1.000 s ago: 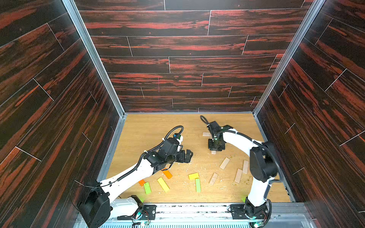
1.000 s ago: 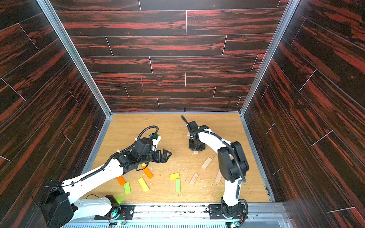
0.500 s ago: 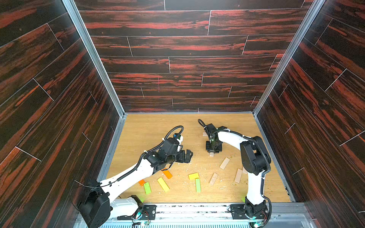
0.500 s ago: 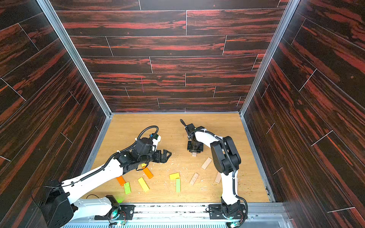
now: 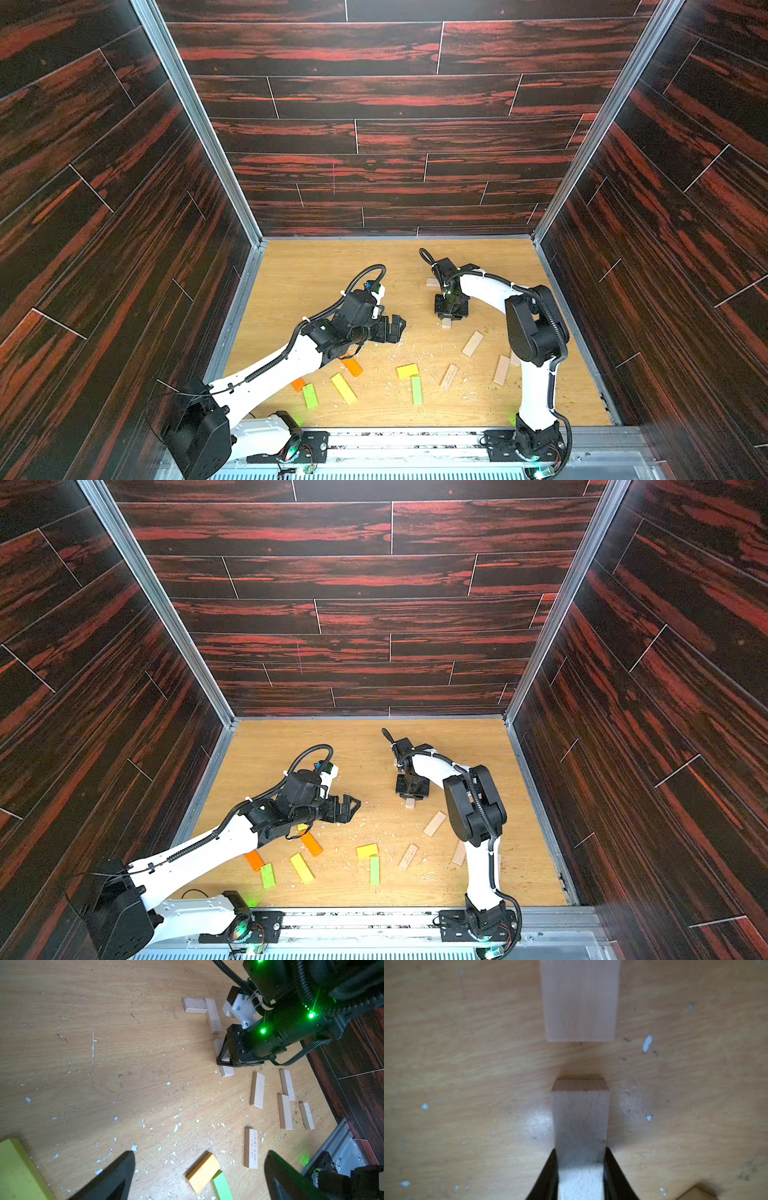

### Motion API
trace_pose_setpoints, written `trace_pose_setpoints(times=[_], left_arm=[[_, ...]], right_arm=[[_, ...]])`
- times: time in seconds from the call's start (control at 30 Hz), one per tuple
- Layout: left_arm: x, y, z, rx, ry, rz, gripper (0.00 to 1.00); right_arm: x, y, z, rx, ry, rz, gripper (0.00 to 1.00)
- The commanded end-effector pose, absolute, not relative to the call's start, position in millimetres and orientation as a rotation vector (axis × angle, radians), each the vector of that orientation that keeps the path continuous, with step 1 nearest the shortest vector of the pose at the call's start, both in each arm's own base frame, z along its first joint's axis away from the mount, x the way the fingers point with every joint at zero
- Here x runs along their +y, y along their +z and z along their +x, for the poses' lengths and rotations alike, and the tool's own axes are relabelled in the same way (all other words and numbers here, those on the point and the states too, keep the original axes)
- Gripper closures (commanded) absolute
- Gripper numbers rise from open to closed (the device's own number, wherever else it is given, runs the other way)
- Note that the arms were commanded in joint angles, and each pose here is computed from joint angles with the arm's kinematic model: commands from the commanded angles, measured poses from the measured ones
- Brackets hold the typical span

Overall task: Assemble a giraffe with building blocks
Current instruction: Assemble the building block at the center of the board.

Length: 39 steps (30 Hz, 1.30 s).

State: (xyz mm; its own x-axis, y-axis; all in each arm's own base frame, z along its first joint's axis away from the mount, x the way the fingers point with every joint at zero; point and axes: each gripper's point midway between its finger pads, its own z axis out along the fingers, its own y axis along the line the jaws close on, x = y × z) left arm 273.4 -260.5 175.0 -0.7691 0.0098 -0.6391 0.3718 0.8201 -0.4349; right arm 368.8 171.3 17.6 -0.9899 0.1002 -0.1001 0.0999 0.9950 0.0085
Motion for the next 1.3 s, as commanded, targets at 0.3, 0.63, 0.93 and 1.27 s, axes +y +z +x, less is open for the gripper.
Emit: trace_pose_setpoints(times=[0.3,0.63,0.93,1.27], left_arm=[[-259,186,274,2.323,-0.732,0.285,0.0],[-259,184,274,2.325,-0.727,0.285,0.0],[-259,182,274,2.329,-0.723,0.284,0.0],[-258,181,274,2.331,-0.721,0.285,0.0]], right_arm=[[165,5,378,3.078,-0.045,0.166,0.74],[165,0,378,3.087,-0.048,0.16,0.68],[166,0,381,3.088,-0.047,0.143,0.62],[165,1,384,3.084,-0.053,0.15,0.63]])
